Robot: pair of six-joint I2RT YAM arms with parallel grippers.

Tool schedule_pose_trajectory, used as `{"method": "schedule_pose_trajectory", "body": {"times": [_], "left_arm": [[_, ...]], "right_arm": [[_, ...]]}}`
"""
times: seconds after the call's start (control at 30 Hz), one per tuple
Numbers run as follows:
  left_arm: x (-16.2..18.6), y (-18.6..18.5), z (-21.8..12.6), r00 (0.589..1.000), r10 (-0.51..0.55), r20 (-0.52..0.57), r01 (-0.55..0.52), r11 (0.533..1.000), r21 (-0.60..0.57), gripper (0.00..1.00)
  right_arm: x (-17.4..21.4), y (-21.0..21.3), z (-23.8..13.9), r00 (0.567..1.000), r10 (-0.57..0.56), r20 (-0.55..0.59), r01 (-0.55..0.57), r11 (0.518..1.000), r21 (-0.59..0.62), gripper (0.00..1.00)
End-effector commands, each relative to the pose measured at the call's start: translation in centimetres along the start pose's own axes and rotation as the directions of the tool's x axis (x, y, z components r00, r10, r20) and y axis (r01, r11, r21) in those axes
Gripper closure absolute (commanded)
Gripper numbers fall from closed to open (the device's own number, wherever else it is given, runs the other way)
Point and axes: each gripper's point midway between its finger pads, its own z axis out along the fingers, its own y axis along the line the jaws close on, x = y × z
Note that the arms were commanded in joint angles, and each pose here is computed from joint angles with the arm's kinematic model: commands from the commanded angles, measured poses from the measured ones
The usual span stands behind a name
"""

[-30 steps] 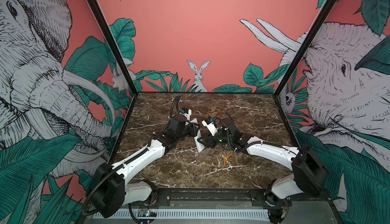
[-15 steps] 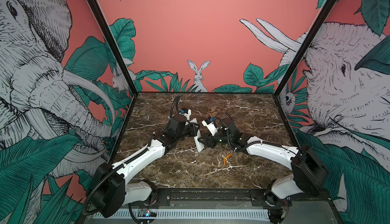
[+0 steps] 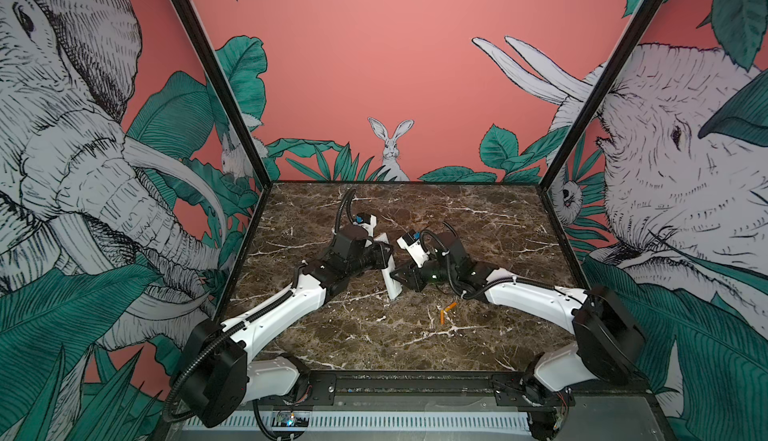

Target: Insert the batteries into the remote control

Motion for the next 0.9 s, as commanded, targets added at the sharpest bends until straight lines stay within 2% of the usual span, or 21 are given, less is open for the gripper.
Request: {"method": "schedule_pose_trajectory", "body": {"times": [0.0, 0.87], "left_arm": [[-0.4, -0.1, 0.1, 1.0, -0.003, 0.024, 0.003, 1.0, -0.002, 1.0], [0.7, 2.2, 0.4, 1.0, 0.012, 0.016, -0.011, 0.997, -0.08, 1.0]], "right_arm": [[-0.9, 0.4, 0.0, 0.999, -0.028, 0.027, 0.028, 0.999, -0.021, 0.68], [-1.7, 0.2, -1.5, 0.996, -0.065, 0.062, 0.062, 0.997, 0.042, 0.72]]}}
